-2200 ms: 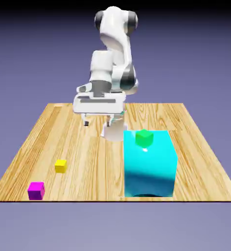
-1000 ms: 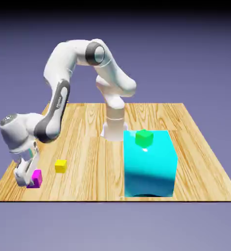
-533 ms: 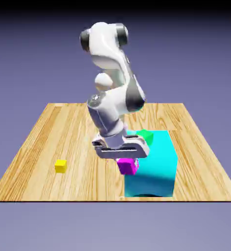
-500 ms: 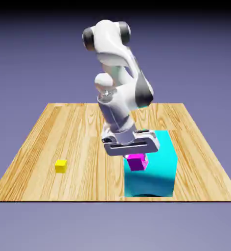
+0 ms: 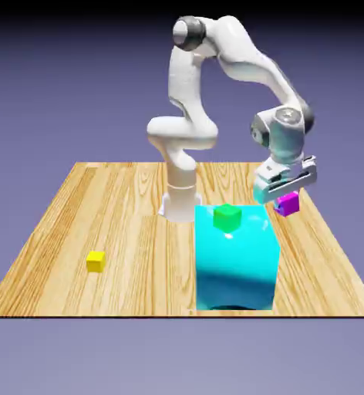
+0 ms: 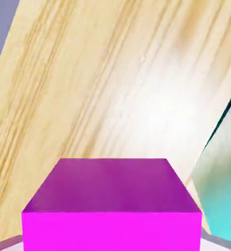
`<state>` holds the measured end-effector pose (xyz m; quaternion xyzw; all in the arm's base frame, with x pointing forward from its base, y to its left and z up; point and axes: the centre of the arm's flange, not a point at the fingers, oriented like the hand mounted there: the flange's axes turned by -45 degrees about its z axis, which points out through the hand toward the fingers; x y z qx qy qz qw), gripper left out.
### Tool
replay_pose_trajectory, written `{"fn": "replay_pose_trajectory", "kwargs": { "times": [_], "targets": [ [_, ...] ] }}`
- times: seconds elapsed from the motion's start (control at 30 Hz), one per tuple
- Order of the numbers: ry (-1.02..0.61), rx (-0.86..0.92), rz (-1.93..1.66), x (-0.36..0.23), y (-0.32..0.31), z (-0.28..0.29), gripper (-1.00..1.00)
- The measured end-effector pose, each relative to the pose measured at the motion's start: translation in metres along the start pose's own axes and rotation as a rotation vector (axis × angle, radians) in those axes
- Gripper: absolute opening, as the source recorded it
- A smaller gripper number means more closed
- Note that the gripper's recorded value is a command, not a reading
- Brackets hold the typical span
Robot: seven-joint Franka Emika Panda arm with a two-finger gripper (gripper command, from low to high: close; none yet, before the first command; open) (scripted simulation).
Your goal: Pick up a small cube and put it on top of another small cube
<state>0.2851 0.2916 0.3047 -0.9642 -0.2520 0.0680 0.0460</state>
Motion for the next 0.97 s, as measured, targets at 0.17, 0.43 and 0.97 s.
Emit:
{"fn": "replay_pose_trajectory", "kwargs": {
  "times": [0.17, 0.43, 0.97],
  "targets": [
    [-0.004, -0.056, 0.144, -0.037, 0.044, 0.016, -1.00],
    [-0.017, -0.069, 0.409, -0.095, 0.108, 0.040, -1.00],
    [-0.027, -0.051, 0.507, -0.112, 0.130, 0.118, 1.00]
  ]
}}
